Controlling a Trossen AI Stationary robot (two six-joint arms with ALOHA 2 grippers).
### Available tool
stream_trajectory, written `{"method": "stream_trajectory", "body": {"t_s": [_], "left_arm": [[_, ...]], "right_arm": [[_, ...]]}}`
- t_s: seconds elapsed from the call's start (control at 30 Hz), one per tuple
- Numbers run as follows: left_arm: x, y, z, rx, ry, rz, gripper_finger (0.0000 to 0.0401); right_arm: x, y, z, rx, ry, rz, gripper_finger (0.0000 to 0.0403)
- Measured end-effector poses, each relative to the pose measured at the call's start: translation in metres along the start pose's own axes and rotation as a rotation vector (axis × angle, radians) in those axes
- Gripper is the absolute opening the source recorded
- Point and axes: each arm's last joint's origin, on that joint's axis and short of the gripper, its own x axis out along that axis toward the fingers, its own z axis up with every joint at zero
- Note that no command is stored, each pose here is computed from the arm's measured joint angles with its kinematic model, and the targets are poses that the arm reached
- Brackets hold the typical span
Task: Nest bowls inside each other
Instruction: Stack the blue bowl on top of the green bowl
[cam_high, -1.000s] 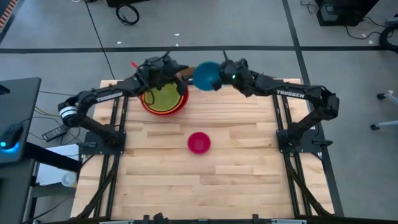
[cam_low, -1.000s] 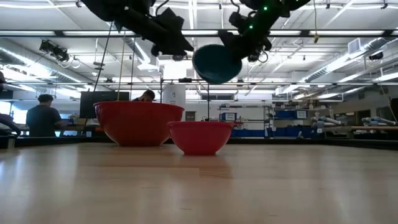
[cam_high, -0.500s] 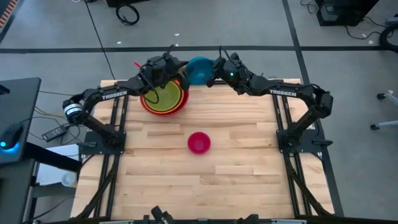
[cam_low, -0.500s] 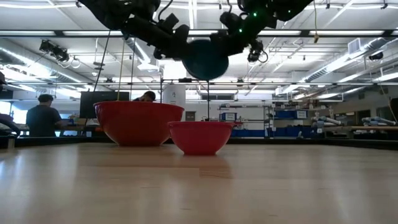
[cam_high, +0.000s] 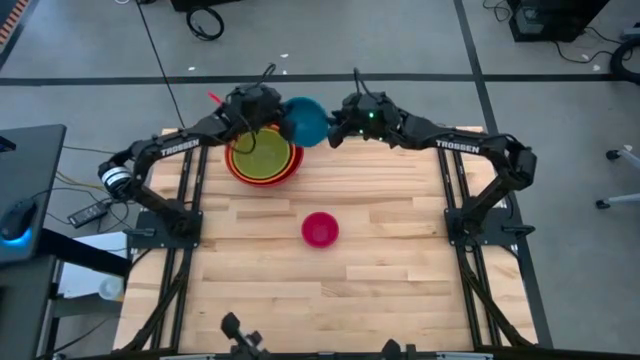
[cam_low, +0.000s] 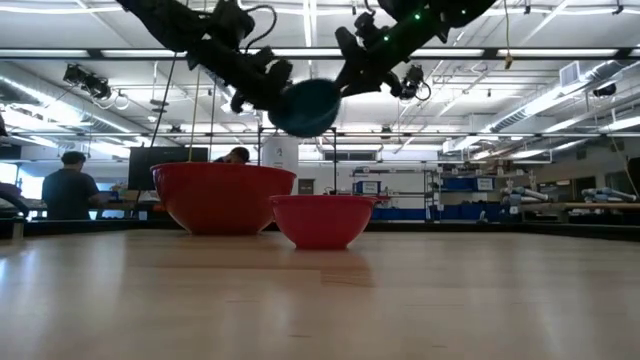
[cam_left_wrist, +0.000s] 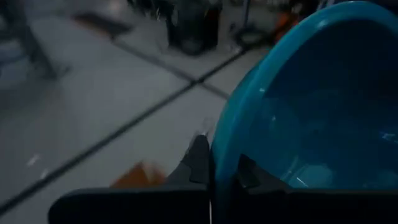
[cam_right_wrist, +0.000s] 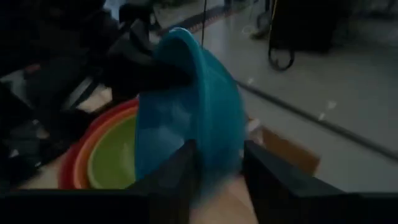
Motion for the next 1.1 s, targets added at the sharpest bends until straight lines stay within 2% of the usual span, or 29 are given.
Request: {"method": "stream_trajectory", "body": {"t_s": [0.13, 0.23, 0.3, 0.4, 0.63, 0.8, 0.97, 1.1], "left_arm": [[-0.005, 0.031, -0.015, -0.064, 0.166, 0.029, 0.0011], [-0.012, 0.05, -0.025, -0.114, 0.279, 0.034, 0.0011], [-0.015, 0.062, -0.039, -0.152, 0.395, 0.042, 0.0011], [-0.011, 0.074, -0.052, -0.174, 0.483, 0.048, 0.0011], [-0.005, 0.077, -0.087, -0.204, 0.766, 0.016, 0.0013], [-0.002, 0.077, -0.091, -0.204, 0.781, 0.02, 0.0034], [-0.005, 0.08, -0.086, -0.174, 0.785, 0.093, 0.009], [-0.009, 0.085, -0.072, -0.163, 0.798, 0.108, 0.0133]], "right_arm": [[-0.002, -0.006, 0.009, 0.074, -0.008, 0.034, 0.0191], [-0.002, -0.012, 0.009, 0.099, 0.015, 0.017, 0.0214], [-0.001, -0.017, 0.007, 0.129, 0.04, 0.003, 0.022], [0.0, -0.024, 0.005, 0.142, 0.077, -0.026, 0.0221], [0.001, -0.035, 0.0, 0.141, 0.141, -0.065, 0.022], [0.0, -0.038, -0.005, 0.177, 0.212, -0.035, 0.022], [0.0, -0.038, -0.019, 0.179, 0.36, 0.017, 0.0221], [0.011, -0.038, -0.038, 0.223, 0.51, 0.059, 0.0219]]}}
